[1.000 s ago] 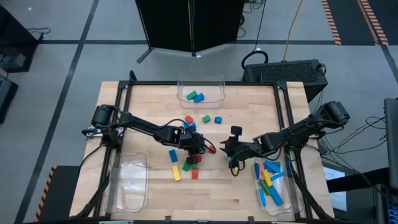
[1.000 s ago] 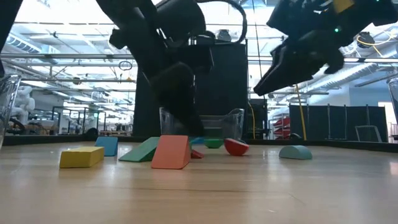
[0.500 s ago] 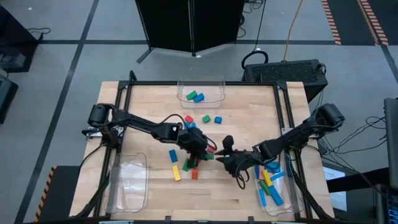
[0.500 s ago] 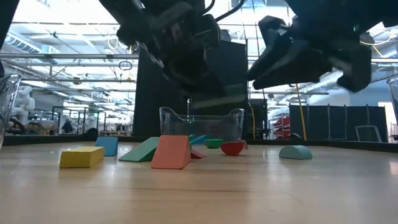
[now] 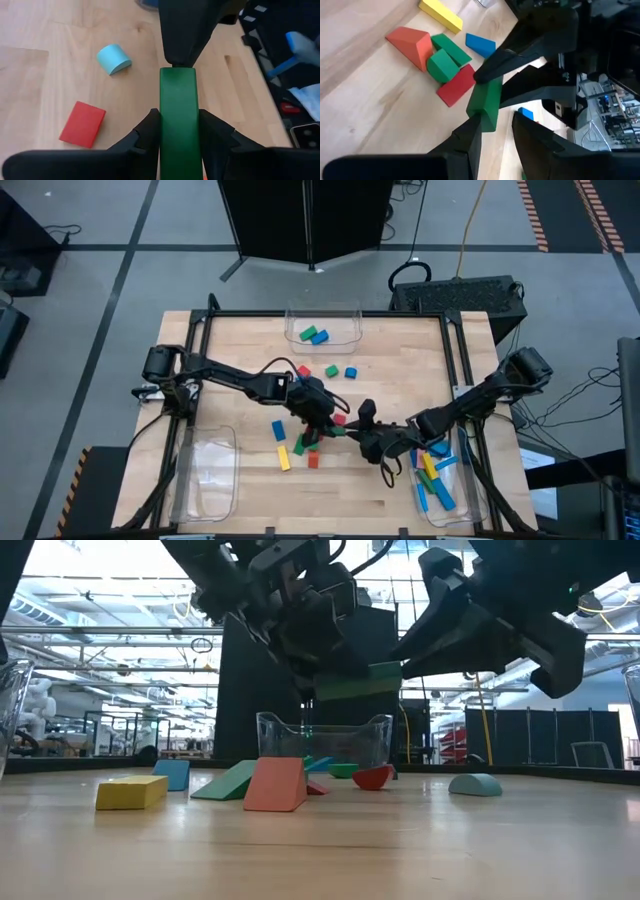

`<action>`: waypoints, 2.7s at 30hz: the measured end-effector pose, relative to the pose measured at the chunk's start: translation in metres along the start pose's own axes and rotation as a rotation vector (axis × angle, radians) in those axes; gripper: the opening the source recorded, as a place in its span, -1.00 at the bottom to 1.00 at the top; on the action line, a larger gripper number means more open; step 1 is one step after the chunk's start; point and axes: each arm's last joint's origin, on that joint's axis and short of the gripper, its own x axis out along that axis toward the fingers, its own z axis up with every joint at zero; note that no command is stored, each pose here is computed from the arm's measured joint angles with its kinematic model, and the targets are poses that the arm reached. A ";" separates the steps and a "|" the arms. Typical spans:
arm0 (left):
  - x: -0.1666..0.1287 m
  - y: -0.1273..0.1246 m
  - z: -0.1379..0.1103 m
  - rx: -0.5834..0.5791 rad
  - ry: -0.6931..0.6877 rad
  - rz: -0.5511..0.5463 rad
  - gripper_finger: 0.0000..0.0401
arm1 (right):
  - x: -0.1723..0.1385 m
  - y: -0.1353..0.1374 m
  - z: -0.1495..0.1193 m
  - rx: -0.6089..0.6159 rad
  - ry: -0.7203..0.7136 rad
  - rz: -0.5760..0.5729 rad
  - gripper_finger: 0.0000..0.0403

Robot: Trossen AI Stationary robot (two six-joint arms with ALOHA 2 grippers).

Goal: Sort blocks by size
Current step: Put the green rectangle block into the bottom right transparent bin

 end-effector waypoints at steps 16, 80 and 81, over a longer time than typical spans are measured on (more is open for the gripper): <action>-0.001 -0.001 0.007 0.002 -0.051 -0.067 -0.50 | -0.019 0.017 0.012 -0.148 0.037 -0.145 -0.44; -0.076 -0.036 0.029 0.102 -0.126 0.244 -0.07 | -0.124 -0.036 -0.009 0.483 0.015 -0.082 -0.77; -0.075 -0.039 0.028 0.107 -0.124 0.249 -0.07 | -0.129 -0.038 -0.013 0.521 0.028 -0.045 -0.77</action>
